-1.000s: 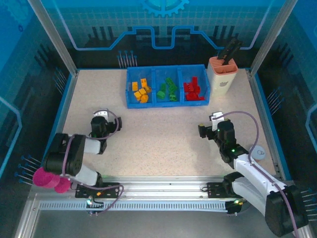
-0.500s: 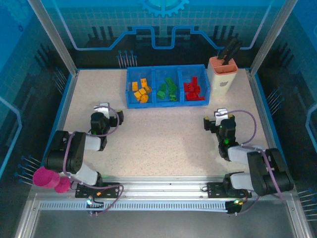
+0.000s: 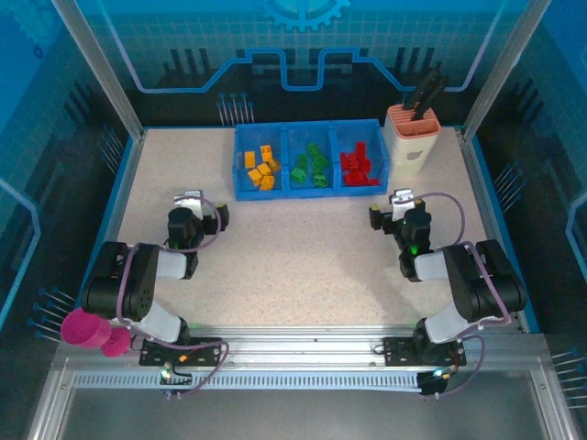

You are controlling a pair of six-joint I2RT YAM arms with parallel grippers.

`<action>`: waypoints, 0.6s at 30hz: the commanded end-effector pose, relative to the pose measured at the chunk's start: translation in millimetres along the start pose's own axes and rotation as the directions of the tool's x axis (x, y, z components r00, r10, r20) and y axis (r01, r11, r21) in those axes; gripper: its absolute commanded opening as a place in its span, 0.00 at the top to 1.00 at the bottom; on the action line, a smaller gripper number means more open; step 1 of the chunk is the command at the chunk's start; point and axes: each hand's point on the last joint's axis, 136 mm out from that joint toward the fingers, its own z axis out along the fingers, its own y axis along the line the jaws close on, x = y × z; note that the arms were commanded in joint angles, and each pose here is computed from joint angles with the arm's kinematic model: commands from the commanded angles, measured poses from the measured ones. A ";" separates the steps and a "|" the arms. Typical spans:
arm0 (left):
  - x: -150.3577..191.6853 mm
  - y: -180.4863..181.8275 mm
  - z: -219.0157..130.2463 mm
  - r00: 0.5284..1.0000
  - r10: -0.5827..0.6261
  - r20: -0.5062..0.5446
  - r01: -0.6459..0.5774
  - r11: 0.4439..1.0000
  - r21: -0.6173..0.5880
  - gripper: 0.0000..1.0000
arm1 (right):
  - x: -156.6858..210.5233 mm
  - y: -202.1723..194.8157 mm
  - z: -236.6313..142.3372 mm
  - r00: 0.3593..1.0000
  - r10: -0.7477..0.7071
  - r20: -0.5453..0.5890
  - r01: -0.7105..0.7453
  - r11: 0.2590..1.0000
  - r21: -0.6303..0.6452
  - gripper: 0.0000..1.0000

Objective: Sort the legos into containers by color
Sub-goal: Reset both arms

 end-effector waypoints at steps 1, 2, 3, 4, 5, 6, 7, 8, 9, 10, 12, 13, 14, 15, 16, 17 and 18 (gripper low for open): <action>-14.1 -3.9 0.9 0.999 0.022 0.041 -0.023 0.999 0.023 0.01 | -3.7 -5.0 1.7 1.000 0.024 0.003 -0.024 1.000 0.009 0.00; -13.9 -4.0 0.9 0.999 0.022 0.041 -0.023 0.999 0.023 0.01 | -3.4 -5.3 1.7 1.000 0.023 0.002 -0.023 1.000 0.009 0.00; -13.8 -4.2 0.9 0.999 0.022 0.040 -0.023 0.999 0.023 0.01 | -3.3 -5.2 1.7 1.000 0.023 0.001 -0.023 1.000 0.009 0.00; -14.0 -3.9 0.8 0.999 0.023 0.041 -0.024 0.999 0.023 0.01 | -3.3 -4.9 1.7 1.000 0.023 0.002 -0.023 1.000 0.008 0.00; -14.4 -3.8 0.9 0.999 0.022 0.042 -0.023 0.999 0.023 0.01 | -3.1 -4.7 1.7 1.000 0.022 0.001 -0.022 1.000 0.007 0.00; -14.1 -3.6 0.9 0.999 0.022 0.041 -0.023 1.000 0.022 0.00 | -3.8 -4.5 2.0 1.000 0.023 0.002 -0.023 1.000 0.007 0.00; -14.3 -3.9 0.9 0.999 0.022 0.041 -0.023 0.999 0.022 0.01 | -3.5 -5.0 2.0 1.000 0.024 0.000 -0.024 1.000 0.006 0.00; -14.1 -3.5 0.9 0.999 0.022 0.041 -0.023 1.000 0.021 0.01 | -3.8 -4.8 2.2 1.000 0.024 0.000 -0.024 1.000 0.003 0.00; -13.5 -3.7 0.9 0.999 0.022 0.039 -0.023 0.999 0.022 0.00 | -3.6 -3.8 3.6 1.000 0.026 -0.006 -0.026 1.000 -0.008 0.00; -13.9 -3.9 1.0 0.999 0.022 0.040 -0.023 0.999 0.023 0.01 | -3.1 -2.0 5.2 0.999 0.032 -0.017 -0.033 0.999 -0.035 0.00; -14.2 -3.6 1.3 0.999 0.022 0.040 -0.023 1.000 0.022 0.01 | -2.7 0.0 7.0 0.999 0.046 -0.028 -0.048 0.995 -0.084 0.00; -13.7 -3.6 1.2 0.999 0.022 0.039 -0.023 1.000 0.022 0.01 | -2.5 0.1 5.9 0.999 0.044 -0.023 -0.046 0.996 -0.083 0.00; -14.2 -4.0 1.2 0.999 0.022 0.040 -0.023 0.999 0.023 0.01 | -2.5 1.7 5.5 0.999 0.034 -0.021 -0.036 0.996 -0.081 0.00; -14.4 -3.6 1.2 0.999 0.022 0.040 -0.022 1.000 0.022 0.01 | -3.1 2.1 5.5 0.999 0.038 -0.019 -0.039 0.996 -0.084 0.00; -14.3 -4.0 1.1 0.999 0.022 0.040 -0.023 0.999 0.023 0.01 | -2.7 1.7 5.4 0.999 0.041 -0.021 -0.043 0.995 -0.088 0.00; -14.2 -3.9 1.1 0.999 0.023 0.040 -0.024 0.999 0.022 0.01 | -3.1 1.2 5.7 0.999 0.043 -0.020 -0.045 0.995 -0.089 0.00; -14.2 -4.0 1.0 0.999 0.022 0.040 -0.023 0.999 0.022 0.01 | -3.2 1.1 5.4 0.999 0.042 -0.019 -0.044 0.995 -0.089 0.00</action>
